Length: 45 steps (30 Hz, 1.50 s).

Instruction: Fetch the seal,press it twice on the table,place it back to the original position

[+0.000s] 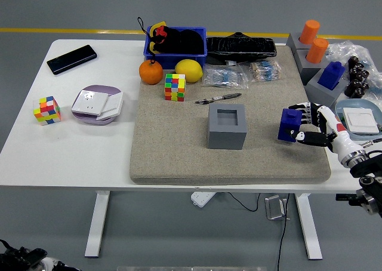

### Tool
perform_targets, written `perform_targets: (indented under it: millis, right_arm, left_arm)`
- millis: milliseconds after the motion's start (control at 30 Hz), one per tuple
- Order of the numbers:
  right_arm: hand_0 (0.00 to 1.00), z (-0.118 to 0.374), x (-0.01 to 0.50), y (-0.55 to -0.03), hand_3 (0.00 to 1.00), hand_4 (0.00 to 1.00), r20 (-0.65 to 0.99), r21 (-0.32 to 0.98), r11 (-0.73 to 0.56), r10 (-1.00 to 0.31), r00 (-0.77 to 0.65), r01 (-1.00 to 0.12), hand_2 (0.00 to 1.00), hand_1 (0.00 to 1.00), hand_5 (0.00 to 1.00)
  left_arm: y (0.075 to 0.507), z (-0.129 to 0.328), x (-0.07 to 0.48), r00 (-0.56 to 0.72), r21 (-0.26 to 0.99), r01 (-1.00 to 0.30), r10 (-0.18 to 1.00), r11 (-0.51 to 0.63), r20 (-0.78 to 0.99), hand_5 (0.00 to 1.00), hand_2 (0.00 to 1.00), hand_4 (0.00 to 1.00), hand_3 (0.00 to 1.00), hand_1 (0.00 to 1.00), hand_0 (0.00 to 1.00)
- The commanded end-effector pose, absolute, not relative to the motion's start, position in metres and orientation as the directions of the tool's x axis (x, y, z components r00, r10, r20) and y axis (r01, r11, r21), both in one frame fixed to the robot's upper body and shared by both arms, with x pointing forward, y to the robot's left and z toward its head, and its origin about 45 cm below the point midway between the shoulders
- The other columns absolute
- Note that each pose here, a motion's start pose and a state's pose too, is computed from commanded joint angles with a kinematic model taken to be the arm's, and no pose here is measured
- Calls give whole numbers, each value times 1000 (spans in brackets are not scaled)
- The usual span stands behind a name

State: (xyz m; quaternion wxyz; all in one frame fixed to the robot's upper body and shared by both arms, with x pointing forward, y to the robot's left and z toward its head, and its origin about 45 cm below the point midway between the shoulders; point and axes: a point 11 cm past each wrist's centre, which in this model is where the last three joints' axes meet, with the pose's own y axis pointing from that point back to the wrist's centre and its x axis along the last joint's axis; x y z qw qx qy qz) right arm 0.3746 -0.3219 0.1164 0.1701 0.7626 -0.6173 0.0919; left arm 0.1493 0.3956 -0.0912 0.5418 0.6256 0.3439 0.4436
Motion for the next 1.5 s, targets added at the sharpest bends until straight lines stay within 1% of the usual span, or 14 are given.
perform_targets:
  millis: [300, 467, 667, 800, 867, 1000, 1067, 1100, 1233, 1500]
  right_arm:
    - [488, 106, 370, -320, 342, 635, 341, 174, -182, -911, 232, -968, 359, 354, 2]
    - [489, 113, 374, -320, 341, 634, 332, 154, -180, -917, 222, -972, 360, 354, 2]
    - [486, 155, 389, -306, 340, 636, 324, 44, -221, -919, 223, -974, 359, 353, 2]
    - [487, 188, 398, -288, 340, 638, 312, -36, -269, -918, 245, -962, 359, 354, 2]
    - [487, 203, 399, -274, 340, 638, 267, -71, -298, -925, 270, -952, 359, 354, 2]
    - [490, 222, 400, -246, 339, 639, 239, -119, -360, -915, 325, -925, 360, 356, 2]
    - [490, 225, 400, -238, 339, 639, 235, -125, -378, -909, 343, -917, 360, 356, 2]
    - [490, 228, 400, -225, 339, 639, 232, -125, -408, -898, 374, -904, 360, 356, 2]
    - [494, 225, 400, -205, 345, 647, 232, -99, -463, -872, 432, -881, 363, 357, 2]
    - [494, 212, 408, -183, 348, 651, 224, -56, -504, -848, 481, -862, 365, 361, 2]
  left_arm:
    - [395, -91, 150, 369, 983, -52, 911, -175, 182, 263, 683, 676, 749, 691, 720]
    - [395, -91, 150, 368, 983, -53, 912, -174, 181, 262, 683, 675, 749, 691, 720]
    - [396, -91, 149, 366, 983, -50, 913, -176, 182, 263, 684, 676, 750, 691, 720]
    - [396, -91, 149, 365, 983, -49, 913, -175, 181, 263, 683, 677, 751, 691, 720]
    - [396, -91, 149, 365, 983, -50, 913, -174, 180, 263, 683, 677, 751, 691, 720]
    - [397, -91, 148, 367, 983, -47, 913, -176, 180, 264, 684, 677, 751, 691, 720]
    - [397, -91, 148, 367, 983, -46, 912, -176, 180, 264, 684, 677, 751, 691, 720]
    - [397, -91, 148, 368, 983, -46, 912, -175, 180, 264, 684, 677, 751, 691, 720]
    - [397, -90, 149, 369, 983, -47, 912, -176, 181, 263, 683, 676, 751, 691, 720]
    - [398, -91, 149, 371, 983, -45, 911, -177, 181, 263, 683, 676, 751, 691, 720]
